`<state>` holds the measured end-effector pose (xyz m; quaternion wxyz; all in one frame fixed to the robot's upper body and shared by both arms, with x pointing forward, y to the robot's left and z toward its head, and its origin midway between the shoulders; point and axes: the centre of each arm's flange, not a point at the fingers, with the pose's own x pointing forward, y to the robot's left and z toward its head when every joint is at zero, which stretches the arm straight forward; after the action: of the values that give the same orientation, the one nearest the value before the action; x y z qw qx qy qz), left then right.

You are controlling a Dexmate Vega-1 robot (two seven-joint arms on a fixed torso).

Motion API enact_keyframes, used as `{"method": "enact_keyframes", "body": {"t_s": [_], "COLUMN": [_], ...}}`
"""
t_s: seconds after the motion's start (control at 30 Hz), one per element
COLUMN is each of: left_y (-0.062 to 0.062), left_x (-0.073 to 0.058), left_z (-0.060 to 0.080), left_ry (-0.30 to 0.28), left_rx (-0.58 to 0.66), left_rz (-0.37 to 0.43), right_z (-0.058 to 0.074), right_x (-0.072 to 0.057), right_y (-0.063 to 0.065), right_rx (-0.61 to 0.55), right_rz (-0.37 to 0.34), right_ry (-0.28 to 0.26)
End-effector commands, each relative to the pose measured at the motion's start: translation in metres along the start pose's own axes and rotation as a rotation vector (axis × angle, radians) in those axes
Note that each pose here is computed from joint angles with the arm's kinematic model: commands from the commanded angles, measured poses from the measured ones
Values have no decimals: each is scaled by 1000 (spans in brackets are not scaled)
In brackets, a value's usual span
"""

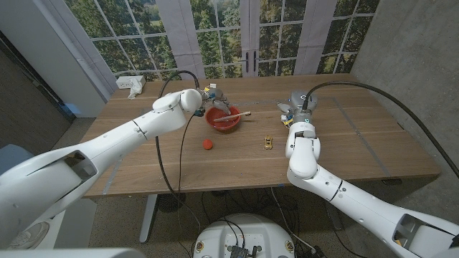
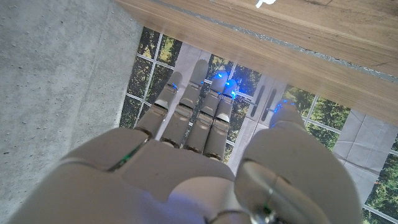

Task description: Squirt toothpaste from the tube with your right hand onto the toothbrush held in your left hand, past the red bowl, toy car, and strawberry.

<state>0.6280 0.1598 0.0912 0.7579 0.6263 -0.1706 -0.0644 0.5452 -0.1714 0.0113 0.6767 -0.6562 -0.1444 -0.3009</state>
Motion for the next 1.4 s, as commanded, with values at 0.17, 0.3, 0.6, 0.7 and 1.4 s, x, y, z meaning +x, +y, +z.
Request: {"method": "enact_keyframes", "body": {"t_s": [0.17,0.3,0.6,0.7,1.4], "left_y": [1,-1,-9,-12,-30], "left_x": [-16,-19,-26,-28,-40], "left_z": [-11,-16,-30,-33,-49], "left_ry": [-66,-103,-208,-236,-368], "left_rx": [-127,-196,-388,-443,-645], "left_rz": [120,143,221,236,333], "right_z": [2,1,-7,-9,-10], "right_x": [1,0,-3,-3,5], "right_y": [0,-1,1,1,13], "right_rx": [25,50,209,280,681], "right_rz": [8,-3,-18,-4,100], "right_ry": [-15,-20,-53,-83,-334]}}
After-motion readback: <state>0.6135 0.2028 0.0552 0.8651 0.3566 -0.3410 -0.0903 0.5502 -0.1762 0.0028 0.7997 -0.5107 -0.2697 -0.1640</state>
